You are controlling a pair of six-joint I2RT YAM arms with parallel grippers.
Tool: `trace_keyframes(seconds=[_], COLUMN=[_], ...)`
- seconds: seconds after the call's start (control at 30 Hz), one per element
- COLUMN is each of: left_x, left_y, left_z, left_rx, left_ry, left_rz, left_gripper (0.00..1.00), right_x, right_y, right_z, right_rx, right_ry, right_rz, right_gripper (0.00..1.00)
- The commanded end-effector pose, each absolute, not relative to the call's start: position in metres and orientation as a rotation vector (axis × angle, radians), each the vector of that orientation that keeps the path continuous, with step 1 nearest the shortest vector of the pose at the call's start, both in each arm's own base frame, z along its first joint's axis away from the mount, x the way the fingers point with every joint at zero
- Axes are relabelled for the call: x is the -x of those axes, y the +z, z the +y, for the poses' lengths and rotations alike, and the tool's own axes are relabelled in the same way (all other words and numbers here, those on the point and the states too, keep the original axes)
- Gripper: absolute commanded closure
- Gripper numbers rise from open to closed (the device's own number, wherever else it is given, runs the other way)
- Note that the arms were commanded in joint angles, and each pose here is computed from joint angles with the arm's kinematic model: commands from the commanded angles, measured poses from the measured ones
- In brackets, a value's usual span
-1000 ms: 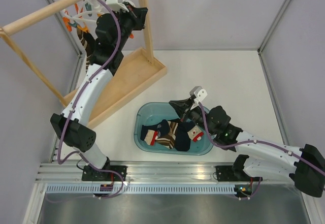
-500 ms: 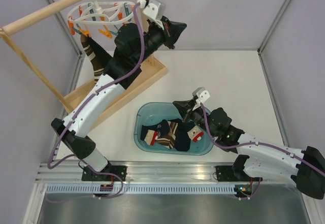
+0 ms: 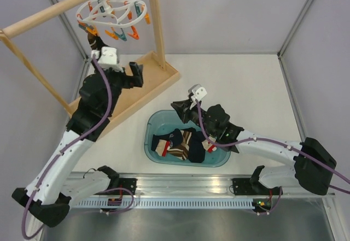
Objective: Remove the socks clipped to the hanger
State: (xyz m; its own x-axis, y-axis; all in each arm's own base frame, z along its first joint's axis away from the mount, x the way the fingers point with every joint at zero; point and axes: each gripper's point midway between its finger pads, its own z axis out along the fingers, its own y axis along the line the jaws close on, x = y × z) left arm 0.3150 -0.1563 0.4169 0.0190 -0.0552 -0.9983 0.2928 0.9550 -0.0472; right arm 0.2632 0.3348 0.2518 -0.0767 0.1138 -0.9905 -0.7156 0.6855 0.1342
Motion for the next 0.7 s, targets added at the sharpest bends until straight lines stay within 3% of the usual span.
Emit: trace_keyframes(seconds=[0.0, 0.13, 0.37, 0.67], left_x=[-0.318, -0.323, -0.379, -0.428], left_y=[0.396, 0.383, 0.348, 0.344], left_z=[-0.076, -0.034, 0.024, 0.023], left_rx=[0.039, 0.147, 0.288, 0.213], left_ry=[-0.089, -0.031, -0.046, -0.090], left_rz=[1.583, 1.593, 1.645, 1.585], left_gripper=[0.00, 0.00, 0.00, 0.00], right_x=[-0.263, -0.262, -0.252, -0.241], right_y=[0.295, 0.295, 0.286, 0.271], right_z=[0.360, 0.374, 0.376, 0.366], right_rx=[0.500, 0.495, 0.501, 0.515], right_ry=[0.858, 0.915, 0.943, 0.952], right_rz=[1.384, 1.381, 1.391, 1.403], right_gripper=[0.84, 0.83, 0.82, 0.82])
